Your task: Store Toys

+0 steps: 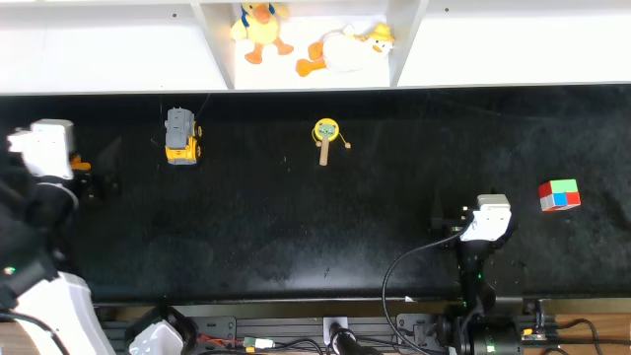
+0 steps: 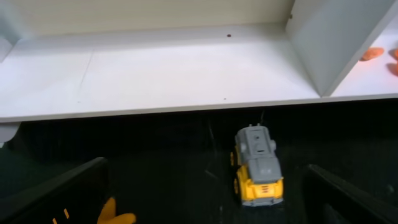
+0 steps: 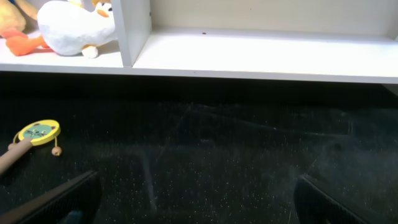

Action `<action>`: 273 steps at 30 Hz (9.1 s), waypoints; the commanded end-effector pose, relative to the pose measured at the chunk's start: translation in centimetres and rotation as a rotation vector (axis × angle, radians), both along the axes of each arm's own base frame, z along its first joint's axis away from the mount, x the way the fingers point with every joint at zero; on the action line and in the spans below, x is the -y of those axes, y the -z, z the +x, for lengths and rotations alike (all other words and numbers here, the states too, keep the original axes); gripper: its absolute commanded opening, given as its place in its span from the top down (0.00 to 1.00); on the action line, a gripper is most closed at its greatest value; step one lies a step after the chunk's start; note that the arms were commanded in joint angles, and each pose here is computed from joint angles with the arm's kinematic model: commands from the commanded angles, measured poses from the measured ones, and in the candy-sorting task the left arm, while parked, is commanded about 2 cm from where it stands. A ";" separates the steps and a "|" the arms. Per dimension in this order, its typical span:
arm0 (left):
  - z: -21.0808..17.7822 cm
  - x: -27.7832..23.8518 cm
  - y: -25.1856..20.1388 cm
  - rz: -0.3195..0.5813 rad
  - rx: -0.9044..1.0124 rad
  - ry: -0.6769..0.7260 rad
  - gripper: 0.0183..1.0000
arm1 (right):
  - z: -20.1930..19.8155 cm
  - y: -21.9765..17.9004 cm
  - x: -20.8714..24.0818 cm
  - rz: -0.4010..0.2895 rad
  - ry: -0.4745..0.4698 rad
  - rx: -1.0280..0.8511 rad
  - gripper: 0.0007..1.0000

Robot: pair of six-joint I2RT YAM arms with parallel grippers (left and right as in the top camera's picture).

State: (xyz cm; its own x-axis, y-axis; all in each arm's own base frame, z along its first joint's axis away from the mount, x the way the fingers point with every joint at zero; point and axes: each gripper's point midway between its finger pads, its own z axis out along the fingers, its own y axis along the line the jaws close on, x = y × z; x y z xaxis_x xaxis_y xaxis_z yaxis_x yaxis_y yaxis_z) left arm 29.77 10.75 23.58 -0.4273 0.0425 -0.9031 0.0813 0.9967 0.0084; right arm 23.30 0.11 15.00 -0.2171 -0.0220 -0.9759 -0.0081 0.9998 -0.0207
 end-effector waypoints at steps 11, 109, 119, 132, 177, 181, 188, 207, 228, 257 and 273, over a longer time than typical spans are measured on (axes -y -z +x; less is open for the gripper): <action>-6.7 -4.5 1.4 0.204 -0.042 0.013 0.00 | 0.0 0.0 -0.2 -0.001 -0.012 0.007 0.00; 14.5 -8.8 0.3 -0.073 -0.039 -0.251 0.93 | 0.0 0.0 -0.2 -0.001 -0.011 0.007 0.00; 15.9 -8.6 1.4 -0.072 -0.029 -0.232 0.93 | 0.0 0.0 -0.2 -0.001 -0.012 0.007 0.01; 16.5 -9.1 -0.2 -0.062 0.014 -0.250 0.92 | 0.0 0.0 -0.2 -0.001 -0.012 0.007 0.00; 18.3 -8.9 1.9 -0.087 -0.021 -0.230 0.00 | 0.0 0.0 -0.2 -0.001 -0.012 0.007 0.01; 18.4 -8.7 1.9 -0.087 -0.021 -0.225 0.00 | 0.0 0.0 -0.2 -0.001 -0.012 0.007 0.01; 18.4 -8.7 1.8 -0.084 -0.019 -0.226 0.00 | 0.0 0.0 -0.2 -0.001 -0.012 0.007 0.00; 20.3 -9.8 2.1 -0.047 0.053 -0.226 0.00 | 0.0 0.0 -0.2 -0.001 -0.012 0.007 0.01; 20.4 -9.6 1.3 -0.043 0.072 -0.223 0.00 | 0.0 0.0 -0.2 -0.001 -0.012 0.007 0.01; 14.0 -6.0 -1.9 -0.046 -0.077 -0.220 0.00 | 0.0 0.0 -0.2 -0.001 -0.012 0.007 0.00; 3.3 0.2 3.8 -0.089 -0.138 -0.235 0.00 | 0.0 0.0 -0.2 -0.001 -0.012 0.007 0.00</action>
State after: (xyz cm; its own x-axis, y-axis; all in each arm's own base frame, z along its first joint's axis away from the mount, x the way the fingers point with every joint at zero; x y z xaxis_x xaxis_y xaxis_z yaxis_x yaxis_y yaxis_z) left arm 34.53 12.48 21.34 -0.5238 -0.1348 -0.8411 -0.1811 0.9825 -0.0446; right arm 23.30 0.10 15.00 -0.2171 -0.0219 -0.9759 -0.0078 0.9998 -0.0207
